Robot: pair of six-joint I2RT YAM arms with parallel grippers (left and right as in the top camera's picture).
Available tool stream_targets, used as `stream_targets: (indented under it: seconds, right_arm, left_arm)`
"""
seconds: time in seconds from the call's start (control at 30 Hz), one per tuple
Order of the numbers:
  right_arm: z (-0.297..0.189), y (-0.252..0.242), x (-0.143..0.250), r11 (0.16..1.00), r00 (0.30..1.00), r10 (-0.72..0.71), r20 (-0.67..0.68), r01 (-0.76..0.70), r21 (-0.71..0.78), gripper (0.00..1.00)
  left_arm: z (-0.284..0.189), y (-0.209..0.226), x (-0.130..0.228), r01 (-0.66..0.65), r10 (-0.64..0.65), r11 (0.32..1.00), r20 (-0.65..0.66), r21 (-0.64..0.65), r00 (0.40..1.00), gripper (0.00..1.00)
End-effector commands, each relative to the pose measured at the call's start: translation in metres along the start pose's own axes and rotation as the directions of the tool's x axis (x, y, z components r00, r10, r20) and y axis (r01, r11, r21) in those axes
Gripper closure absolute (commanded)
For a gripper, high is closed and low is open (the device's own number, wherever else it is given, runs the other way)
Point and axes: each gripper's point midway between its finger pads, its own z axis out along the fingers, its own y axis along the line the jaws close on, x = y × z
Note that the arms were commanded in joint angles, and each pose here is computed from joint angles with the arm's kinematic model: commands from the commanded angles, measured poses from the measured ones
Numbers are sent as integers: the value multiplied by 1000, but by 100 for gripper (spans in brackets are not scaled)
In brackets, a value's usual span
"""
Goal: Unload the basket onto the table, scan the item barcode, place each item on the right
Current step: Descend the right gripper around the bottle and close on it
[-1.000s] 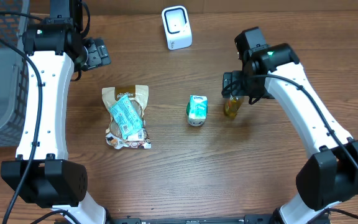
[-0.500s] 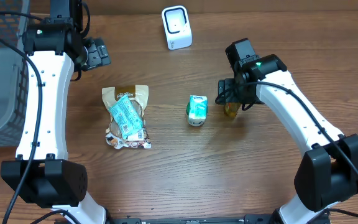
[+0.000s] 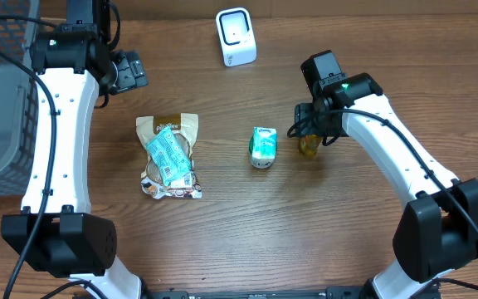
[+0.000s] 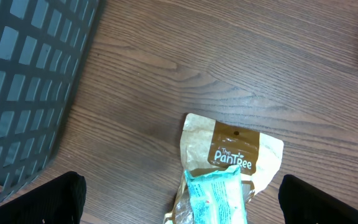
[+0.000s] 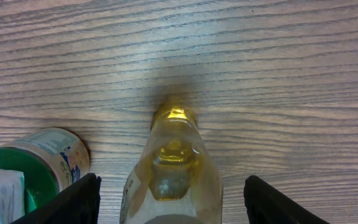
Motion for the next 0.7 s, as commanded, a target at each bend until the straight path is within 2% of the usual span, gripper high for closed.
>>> stream_targets:
  seconds: [0.0,0.1,0.17,0.4,0.67]
  right_arm:
    - [1,0,1,1000,1000,-1,2,1,5,29]
    - [1,0,-2,1000,1000,0,12,0,2,9]
    - [1,1,-3,1000,1000,0,16,0,1,0]
    - [1,1,-3,1000,1000,1,15,-1,1,0]
    - [1,1,-3,1000,1000,1,15,-1,1,11]
  left_arm:
    - [-6,1,-4,-17,17,1000,19,-3,1000,0]
    - [-6,1,-4,-17,17,1000,19,-3,1000,0]
    - [-6,1,-4,-17,17,1000,19,-3,1000,0]
    - [-6,1,-4,-17,17,1000,19,-3,1000,1]
    - [-6,1,-4,-17,17,1000,19,-3,1000,0]
